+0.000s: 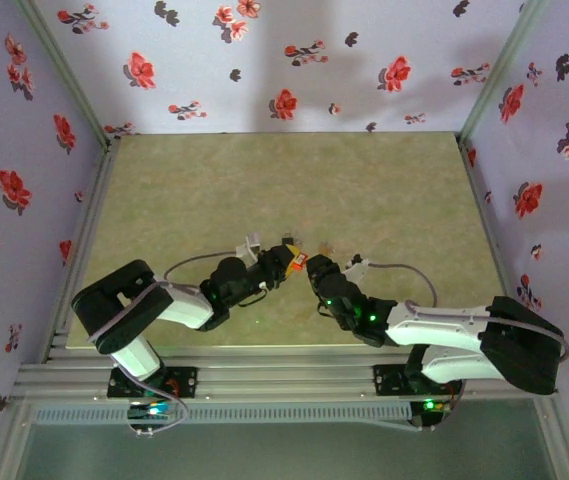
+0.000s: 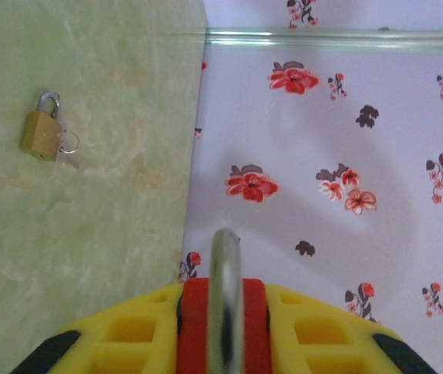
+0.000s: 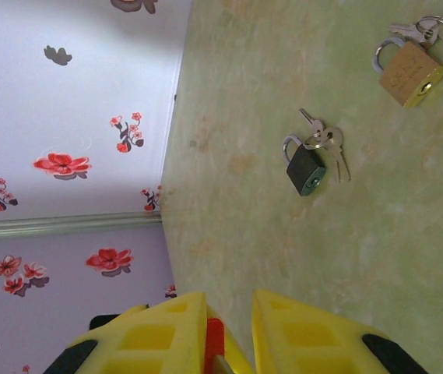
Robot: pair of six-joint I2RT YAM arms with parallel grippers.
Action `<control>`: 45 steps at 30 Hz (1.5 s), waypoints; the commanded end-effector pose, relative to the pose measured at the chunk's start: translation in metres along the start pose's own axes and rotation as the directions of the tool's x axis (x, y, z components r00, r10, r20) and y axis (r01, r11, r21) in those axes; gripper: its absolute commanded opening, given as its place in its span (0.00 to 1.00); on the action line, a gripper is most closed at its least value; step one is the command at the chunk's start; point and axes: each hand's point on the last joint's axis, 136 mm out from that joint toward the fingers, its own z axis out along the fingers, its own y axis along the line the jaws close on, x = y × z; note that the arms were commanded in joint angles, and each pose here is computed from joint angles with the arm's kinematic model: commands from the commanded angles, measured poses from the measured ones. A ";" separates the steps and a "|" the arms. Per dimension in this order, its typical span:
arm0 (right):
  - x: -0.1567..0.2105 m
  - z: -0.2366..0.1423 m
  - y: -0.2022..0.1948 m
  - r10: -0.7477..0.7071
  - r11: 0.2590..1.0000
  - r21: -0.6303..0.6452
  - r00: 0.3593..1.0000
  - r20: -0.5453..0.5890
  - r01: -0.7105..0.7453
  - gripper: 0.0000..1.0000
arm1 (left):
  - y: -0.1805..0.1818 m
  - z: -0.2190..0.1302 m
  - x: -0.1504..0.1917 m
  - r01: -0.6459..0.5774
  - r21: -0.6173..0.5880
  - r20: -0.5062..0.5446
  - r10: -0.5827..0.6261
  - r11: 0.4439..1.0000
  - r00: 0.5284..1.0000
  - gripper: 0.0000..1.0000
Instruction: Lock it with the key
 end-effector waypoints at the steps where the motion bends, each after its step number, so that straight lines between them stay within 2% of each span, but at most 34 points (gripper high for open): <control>1: -0.005 0.000 0.014 -0.011 0.999 -0.043 0.999 0.033 0.012 0.21 | -0.017 -0.006 -0.002 0.075 0.068 0.039 -0.078 0.995 0.996 0.00; 6: -0.014 -0.002 0.014 -0.011 0.998 -0.053 0.998 0.065 0.015 0.23 | -0.009 -0.009 -0.005 0.156 0.063 0.105 -0.162 0.986 0.981 0.00; 14: -0.031 -0.011 0.011 0.009 0.998 -0.057 0.995 0.098 -0.003 0.29 | -0.004 -0.013 -0.019 0.204 0.079 0.205 -0.216 0.976 0.954 0.00; 32: -0.008 0.011 0.020 -0.011 0.996 -0.089 1.000 0.007 0.012 0.26 | -0.011 -0.003 -0.024 0.212 0.095 0.251 -0.230 0.973 0.940 0.00; 45: -0.015 0.008 0.020 -0.038 0.996 -0.082 0.998 0.040 0.041 0.27 | -0.004 -0.001 -0.024 0.200 0.064 0.262 -0.210 0.978 0.942 0.00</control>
